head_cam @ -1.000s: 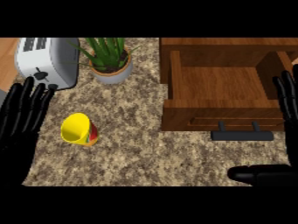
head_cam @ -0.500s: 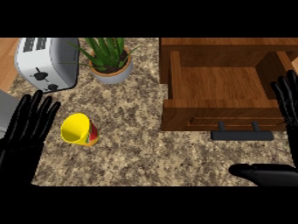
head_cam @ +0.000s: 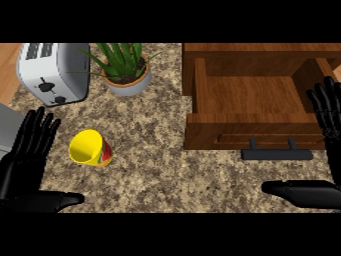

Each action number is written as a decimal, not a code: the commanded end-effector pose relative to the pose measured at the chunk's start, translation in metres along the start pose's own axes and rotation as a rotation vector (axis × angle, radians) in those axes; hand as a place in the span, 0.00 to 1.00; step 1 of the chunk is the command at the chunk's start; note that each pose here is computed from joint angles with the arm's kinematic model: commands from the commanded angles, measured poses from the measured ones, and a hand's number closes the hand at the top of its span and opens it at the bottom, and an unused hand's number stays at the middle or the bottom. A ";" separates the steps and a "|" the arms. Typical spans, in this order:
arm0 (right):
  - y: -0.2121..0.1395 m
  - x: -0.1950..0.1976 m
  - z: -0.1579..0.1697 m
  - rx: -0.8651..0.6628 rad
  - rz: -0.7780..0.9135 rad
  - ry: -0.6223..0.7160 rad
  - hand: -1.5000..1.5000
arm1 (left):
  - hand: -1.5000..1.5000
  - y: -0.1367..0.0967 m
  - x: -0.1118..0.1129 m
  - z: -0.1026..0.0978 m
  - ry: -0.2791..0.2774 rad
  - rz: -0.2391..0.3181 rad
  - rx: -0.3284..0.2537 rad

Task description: Pick up the cup, place it into the drawer and close the drawer

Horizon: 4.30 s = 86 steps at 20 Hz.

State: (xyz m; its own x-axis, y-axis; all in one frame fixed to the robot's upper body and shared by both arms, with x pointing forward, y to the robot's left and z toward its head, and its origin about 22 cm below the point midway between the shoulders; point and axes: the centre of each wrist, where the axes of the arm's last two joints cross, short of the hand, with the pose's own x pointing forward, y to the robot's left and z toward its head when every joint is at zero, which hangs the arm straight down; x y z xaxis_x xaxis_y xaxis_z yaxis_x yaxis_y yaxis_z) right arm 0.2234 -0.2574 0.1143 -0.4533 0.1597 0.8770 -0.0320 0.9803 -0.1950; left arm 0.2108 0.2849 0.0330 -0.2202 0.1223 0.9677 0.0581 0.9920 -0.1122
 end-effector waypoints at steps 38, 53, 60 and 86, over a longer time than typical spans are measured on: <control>-0.013 -0.007 -0.002 0.034 -0.010 -0.011 0.00 | 0.00 0.073 -0.181 0.020 0.062 -0.083 0.112; 0.012 -0.009 -0.009 0.065 -0.014 0.010 0.00 | 0.00 0.067 -0.182 0.011 0.015 0.046 0.063; -0.001 0.004 -0.018 0.057 -0.048 0.006 0.00 | 0.00 0.055 -0.178 -0.013 -0.001 0.186 0.012; -0.010 -0.023 -0.009 0.043 -0.010 0.033 0.00 | 1.00 0.043 -0.156 -0.059 -0.312 0.244 0.096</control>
State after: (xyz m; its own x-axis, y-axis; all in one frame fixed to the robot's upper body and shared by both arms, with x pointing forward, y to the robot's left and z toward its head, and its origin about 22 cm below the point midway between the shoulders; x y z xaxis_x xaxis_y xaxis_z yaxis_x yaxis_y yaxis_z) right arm 0.2434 -0.2699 0.1134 -0.4340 0.1492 0.8885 -0.0762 0.9766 -0.2012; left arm 0.2929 0.3103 -0.1202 -0.3399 0.2735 0.8998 -0.0492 0.9503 -0.3074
